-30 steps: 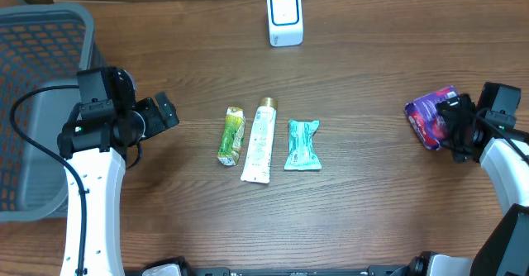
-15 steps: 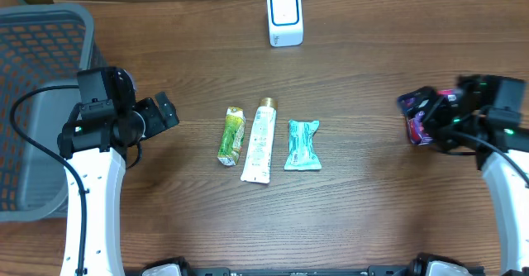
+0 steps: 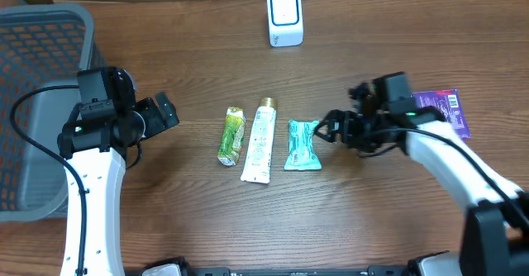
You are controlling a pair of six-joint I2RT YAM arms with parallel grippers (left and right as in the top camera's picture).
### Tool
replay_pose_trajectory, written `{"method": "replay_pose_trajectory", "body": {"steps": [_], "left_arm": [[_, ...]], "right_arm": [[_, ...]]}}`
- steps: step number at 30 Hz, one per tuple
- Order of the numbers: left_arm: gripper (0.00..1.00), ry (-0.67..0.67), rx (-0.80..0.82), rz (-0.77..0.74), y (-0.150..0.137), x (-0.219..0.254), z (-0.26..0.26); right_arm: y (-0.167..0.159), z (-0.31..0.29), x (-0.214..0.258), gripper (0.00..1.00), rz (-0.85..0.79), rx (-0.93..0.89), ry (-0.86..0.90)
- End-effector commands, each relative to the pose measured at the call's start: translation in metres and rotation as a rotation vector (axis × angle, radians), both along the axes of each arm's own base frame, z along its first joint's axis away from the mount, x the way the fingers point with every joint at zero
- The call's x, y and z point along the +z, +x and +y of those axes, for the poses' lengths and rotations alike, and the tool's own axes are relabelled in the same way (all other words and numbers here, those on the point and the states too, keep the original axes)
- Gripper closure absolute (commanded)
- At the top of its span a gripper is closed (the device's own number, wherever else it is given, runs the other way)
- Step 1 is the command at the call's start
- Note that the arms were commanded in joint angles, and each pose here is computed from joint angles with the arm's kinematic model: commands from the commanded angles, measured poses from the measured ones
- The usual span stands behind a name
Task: Scan the item barcode
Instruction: 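Move the right gripper to the green wet-wipe pack and grasp it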
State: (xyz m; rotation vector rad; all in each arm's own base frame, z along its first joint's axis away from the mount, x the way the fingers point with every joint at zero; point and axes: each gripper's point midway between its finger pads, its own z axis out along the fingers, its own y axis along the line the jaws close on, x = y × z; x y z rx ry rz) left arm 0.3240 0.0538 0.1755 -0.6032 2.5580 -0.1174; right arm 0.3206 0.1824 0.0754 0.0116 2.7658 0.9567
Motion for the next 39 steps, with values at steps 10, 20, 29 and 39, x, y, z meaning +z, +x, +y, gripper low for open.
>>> {"method": "replay_pose_trajectory", "body": {"steps": [10,20,29,39], "left_arm": [[0.00,0.009,-0.017,-0.008,-0.001,0.002,0.000],[0.00,0.009,-0.017,-0.008,-0.001,0.002,0.000],[0.00,0.009,-0.017,-0.008,-0.001,0.002,0.000],[0.00,0.009,-0.017,-0.008,-0.001,0.002,0.000]], "right_arm": [[0.074,0.022,-0.029,0.23,-0.270,-0.063,-0.090],[0.064,0.014,-0.041,0.35,-0.117,-0.208,-0.082],[0.060,0.013,-0.059,0.39,-0.011,-0.294,-0.068],[0.054,0.021,-0.059,0.53,0.029,-0.288,-0.031]]}}
